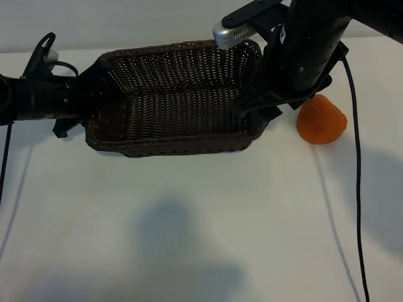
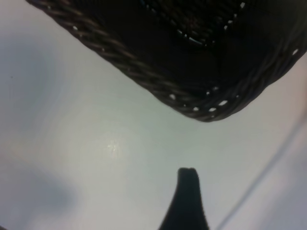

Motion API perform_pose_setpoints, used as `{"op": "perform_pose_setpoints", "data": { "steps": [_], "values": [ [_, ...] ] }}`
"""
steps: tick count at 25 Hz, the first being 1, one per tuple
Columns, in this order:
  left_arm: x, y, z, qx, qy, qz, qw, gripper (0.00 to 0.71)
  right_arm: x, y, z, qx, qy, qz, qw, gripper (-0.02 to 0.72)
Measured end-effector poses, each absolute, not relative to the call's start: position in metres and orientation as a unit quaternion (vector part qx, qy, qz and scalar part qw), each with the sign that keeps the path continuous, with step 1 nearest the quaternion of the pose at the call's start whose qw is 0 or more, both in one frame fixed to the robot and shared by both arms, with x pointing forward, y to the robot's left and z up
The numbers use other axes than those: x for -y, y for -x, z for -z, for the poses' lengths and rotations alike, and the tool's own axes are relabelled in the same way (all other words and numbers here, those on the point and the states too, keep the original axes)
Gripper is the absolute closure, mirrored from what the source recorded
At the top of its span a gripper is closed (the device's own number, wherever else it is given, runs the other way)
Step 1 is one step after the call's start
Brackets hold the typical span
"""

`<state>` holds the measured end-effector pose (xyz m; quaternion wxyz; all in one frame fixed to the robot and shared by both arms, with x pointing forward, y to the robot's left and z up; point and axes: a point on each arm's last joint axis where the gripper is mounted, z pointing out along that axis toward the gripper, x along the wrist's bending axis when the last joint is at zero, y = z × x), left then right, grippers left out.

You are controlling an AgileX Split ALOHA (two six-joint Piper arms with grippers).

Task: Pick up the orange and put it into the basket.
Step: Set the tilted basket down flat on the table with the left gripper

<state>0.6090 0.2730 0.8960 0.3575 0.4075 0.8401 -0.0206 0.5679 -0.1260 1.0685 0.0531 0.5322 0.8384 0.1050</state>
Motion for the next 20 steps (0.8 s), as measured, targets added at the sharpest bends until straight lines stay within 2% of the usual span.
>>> {"op": "perform_pose_setpoints", "data": {
  "steps": [18,20],
  "values": [
    [-0.2675,-0.6080,-0.8952,-0.833,-0.422,0.039,0.356,0.293,0.1260,-0.5679,-1.0685,-0.838,-0.532,-0.105,0.053,0.133],
    [-0.2668,-0.6078,-0.8953,-0.832,-0.423,0.043,0.356,0.266,0.1259,-0.5678,-1.0685,-0.838,-0.532,-0.105,0.052,0.133]
  ]
}}
